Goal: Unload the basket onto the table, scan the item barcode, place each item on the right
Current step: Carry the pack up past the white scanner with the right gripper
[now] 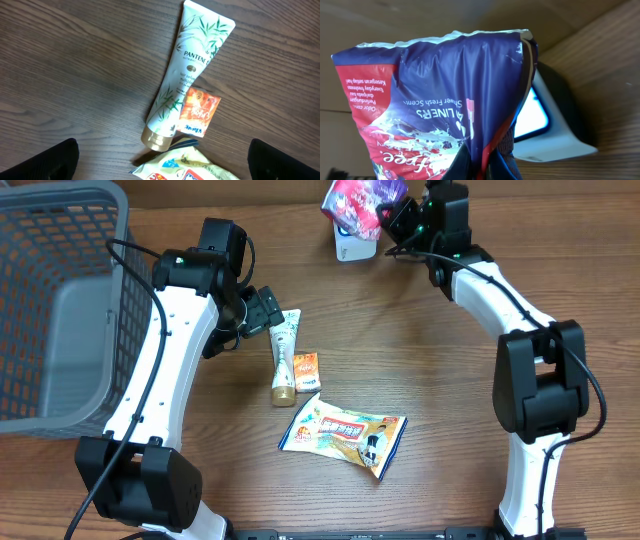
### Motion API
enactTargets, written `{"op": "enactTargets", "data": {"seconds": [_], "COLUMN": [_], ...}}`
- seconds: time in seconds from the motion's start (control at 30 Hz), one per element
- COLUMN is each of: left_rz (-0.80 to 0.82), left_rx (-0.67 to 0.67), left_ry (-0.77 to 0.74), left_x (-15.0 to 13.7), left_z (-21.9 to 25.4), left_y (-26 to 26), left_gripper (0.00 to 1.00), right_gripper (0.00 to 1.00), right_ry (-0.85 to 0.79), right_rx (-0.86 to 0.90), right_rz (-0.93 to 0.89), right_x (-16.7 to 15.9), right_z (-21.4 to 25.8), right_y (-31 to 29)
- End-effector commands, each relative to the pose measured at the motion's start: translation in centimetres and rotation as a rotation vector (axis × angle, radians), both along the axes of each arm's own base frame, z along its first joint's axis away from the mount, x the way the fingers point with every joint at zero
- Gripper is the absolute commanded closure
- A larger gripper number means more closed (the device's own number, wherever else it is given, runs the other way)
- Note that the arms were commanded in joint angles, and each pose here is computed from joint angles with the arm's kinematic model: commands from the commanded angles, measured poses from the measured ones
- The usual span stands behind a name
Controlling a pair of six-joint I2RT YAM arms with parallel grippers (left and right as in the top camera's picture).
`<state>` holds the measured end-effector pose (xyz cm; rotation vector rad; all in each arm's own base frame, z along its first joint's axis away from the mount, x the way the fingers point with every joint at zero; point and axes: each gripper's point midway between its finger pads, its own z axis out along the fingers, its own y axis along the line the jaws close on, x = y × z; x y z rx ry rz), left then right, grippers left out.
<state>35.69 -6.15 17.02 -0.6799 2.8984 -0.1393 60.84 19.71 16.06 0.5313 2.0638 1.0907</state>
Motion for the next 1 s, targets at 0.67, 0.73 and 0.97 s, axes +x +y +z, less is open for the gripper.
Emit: {"op": "enactTargets", "data": {"seconds": [0.67,0.73,0.97], "left_rz": [-0.012,-0.012,-0.012], "left_rx": [0.014,0.014,0.014], "left_ry": [0.008,0.008,0.008], "left_x": [0.0,0.0,0.0], "left_z": [-0.4,-0.4,-0.4], "left_y": [0.2,0.2,0.2], "left_gripper": [0.0,0.0,0.0], "right_gripper": [0.96,0.96,0.96], "right_ry": [-0.121,-0.124,0.138], "right_rx": [-0.165,-0.166,-0.159], "right_rz": [-0.05,-0.096,-0.364], "right_x": [0.9,1.1,-1.2], "right_z": [10.1,12.3,10.2], "right_y": [-4.7,-7.6,-24.3]}}
